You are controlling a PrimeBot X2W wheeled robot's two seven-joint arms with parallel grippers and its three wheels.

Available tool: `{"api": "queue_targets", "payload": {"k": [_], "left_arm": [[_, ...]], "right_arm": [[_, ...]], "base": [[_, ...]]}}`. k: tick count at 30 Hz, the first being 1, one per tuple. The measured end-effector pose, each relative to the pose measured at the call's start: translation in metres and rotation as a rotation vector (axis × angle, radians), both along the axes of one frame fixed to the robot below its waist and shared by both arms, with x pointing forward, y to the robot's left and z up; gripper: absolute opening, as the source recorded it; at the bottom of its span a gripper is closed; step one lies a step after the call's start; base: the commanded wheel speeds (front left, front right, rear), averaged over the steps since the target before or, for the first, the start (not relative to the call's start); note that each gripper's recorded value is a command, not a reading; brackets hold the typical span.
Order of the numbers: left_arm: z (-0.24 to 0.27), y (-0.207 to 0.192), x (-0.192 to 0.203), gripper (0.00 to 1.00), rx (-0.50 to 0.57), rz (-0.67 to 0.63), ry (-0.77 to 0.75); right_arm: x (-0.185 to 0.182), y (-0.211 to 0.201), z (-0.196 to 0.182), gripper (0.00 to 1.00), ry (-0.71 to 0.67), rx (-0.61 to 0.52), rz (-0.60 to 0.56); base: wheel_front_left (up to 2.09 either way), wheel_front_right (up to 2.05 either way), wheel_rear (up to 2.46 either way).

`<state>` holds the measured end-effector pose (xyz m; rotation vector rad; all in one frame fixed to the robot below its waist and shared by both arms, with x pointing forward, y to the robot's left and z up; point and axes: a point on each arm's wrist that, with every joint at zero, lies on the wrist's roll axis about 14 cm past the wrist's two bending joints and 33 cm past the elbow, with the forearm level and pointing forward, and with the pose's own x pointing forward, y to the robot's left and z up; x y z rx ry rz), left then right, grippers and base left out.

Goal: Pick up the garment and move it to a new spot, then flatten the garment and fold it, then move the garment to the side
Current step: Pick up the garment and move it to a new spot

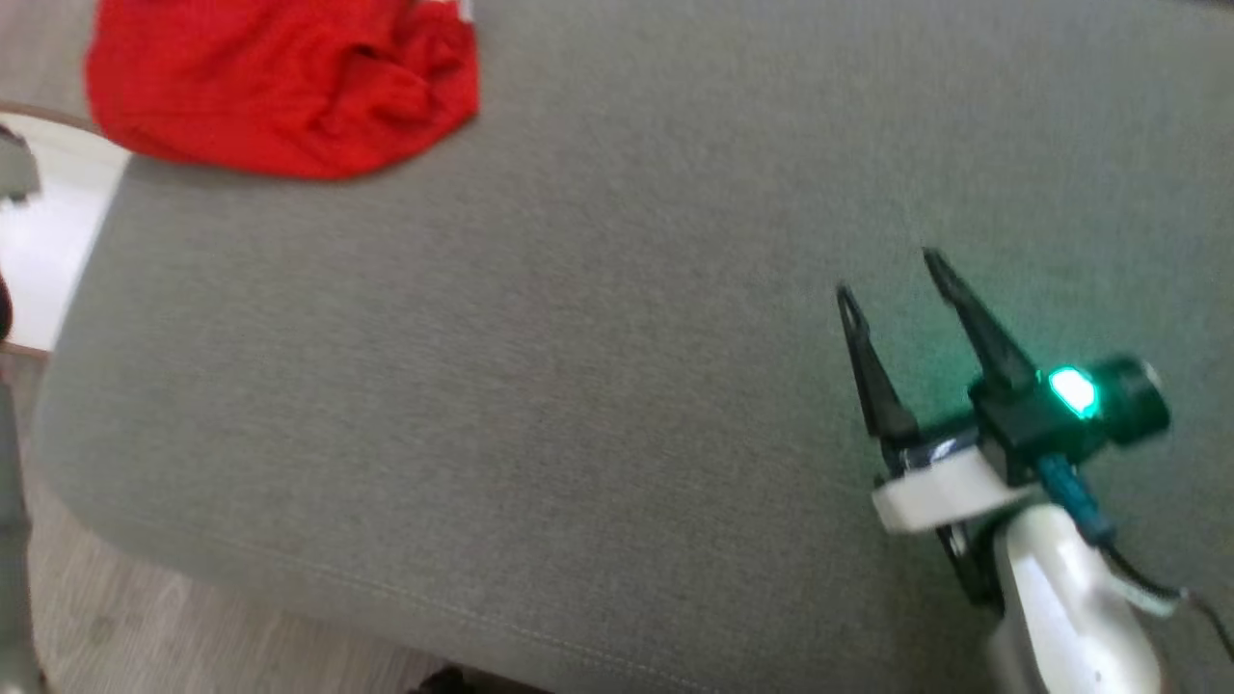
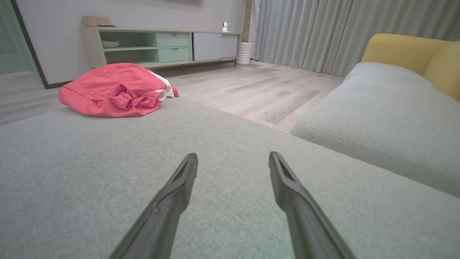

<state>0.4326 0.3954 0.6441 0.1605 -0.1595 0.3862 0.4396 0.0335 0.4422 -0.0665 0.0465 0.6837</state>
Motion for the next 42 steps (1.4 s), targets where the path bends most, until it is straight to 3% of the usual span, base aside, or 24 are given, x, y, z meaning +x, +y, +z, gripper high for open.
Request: {"api": "queue_targets", "payload": {"k": [6,15,22,27,28,29,31,42], "left_arm": [[-0.097,-0.007,0.062,1.0,-0.224,-0.037,0.261],[-0.223,-0.051,0.089,1.0,-0.323,-0.13,0.593],[-0.269,-0.063,0.088,1.0,-0.336,-0.146,0.735],[-0.298,-0.054,0.083,1.0,-0.349,-0.078,0.823],[-0.3,-0.053,0.084,0.76,-0.352,-0.07,0.828],[-0.301,-0.052,0.086,0.43,-0.353,-0.064,0.833],[-0.302,-0.052,0.089,0.0,-0.36,-0.059,0.848],[-0.271,-0.036,0.087,0.0,-0.334,-0.039,0.78]], "right_arm": [[0.028,-0.007,-0.011,1.0,-0.01,-0.026,-0.032],[0.048,-0.035,-0.038,1.0,0.021,-0.091,-0.115],[0.054,-0.053,-0.05,1.0,0.036,-0.128,-0.15],[0.056,-0.061,-0.053,1.0,0.037,-0.13,-0.171],[0.056,-0.062,-0.054,1.0,0.037,-0.13,-0.173],[0.056,-0.063,-0.054,1.0,0.038,-0.131,-0.176],[0.056,-0.064,-0.055,1.0,0.039,-0.133,-0.18],[0.052,-0.069,-0.043,1.0,0.021,-0.122,-0.191]], "base": [[0.0,0.0,0.0],[0.0,0.0,0.0],[0.0,0.0,0.0],[0.0,0.0,0.0],[0.0,0.0,0.0],[0.0,0.0,0.0],[0.0,0.0,0.0],[0.0,0.0,0.0]]}}
